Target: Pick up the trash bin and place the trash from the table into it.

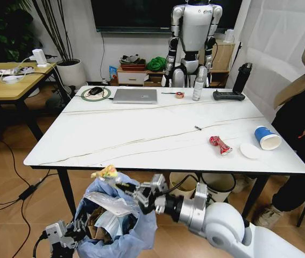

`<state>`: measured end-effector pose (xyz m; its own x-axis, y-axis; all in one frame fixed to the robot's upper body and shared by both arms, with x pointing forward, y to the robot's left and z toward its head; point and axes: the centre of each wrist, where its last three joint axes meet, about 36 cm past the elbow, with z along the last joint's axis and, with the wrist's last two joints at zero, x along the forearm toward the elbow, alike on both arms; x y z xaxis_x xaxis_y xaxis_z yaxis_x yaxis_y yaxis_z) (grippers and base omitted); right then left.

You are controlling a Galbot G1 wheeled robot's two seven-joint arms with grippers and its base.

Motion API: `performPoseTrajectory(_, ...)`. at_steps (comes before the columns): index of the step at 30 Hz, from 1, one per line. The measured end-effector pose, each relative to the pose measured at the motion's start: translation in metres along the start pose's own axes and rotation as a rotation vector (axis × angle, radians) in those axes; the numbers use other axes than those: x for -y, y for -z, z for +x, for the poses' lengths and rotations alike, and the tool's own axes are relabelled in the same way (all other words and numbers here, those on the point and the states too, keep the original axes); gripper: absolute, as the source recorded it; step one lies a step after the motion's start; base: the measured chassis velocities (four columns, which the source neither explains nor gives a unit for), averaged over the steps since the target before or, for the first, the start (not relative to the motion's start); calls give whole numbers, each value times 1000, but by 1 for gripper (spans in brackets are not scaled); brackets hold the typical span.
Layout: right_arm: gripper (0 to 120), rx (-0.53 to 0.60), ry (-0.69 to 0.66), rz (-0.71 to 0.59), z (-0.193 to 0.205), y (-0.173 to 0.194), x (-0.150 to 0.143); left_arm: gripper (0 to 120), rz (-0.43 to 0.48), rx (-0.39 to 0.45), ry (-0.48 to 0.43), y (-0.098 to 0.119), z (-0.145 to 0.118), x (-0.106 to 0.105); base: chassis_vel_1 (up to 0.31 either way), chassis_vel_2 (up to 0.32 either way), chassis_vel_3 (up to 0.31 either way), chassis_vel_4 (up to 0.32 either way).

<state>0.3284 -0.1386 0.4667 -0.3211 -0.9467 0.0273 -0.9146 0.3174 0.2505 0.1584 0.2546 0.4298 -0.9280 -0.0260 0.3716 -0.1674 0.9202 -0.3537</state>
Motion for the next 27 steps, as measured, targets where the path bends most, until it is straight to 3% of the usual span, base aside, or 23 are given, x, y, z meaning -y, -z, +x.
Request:
performPoseTrajectory(14,0,-71,-30,43,-11,-27,16,0,-5,1,-9,2,1,5,0,0,0,0)
performPoseTrajectory(23,28,-86,-40,63,-9,-33,15,0,-7,6,-10,3,0,5,0,0,0,0)
performPoseTrajectory(27,47,-81,-54,67,-7,-32,17,0,-13,10,-10,5,-1,4,0,0,0,0)
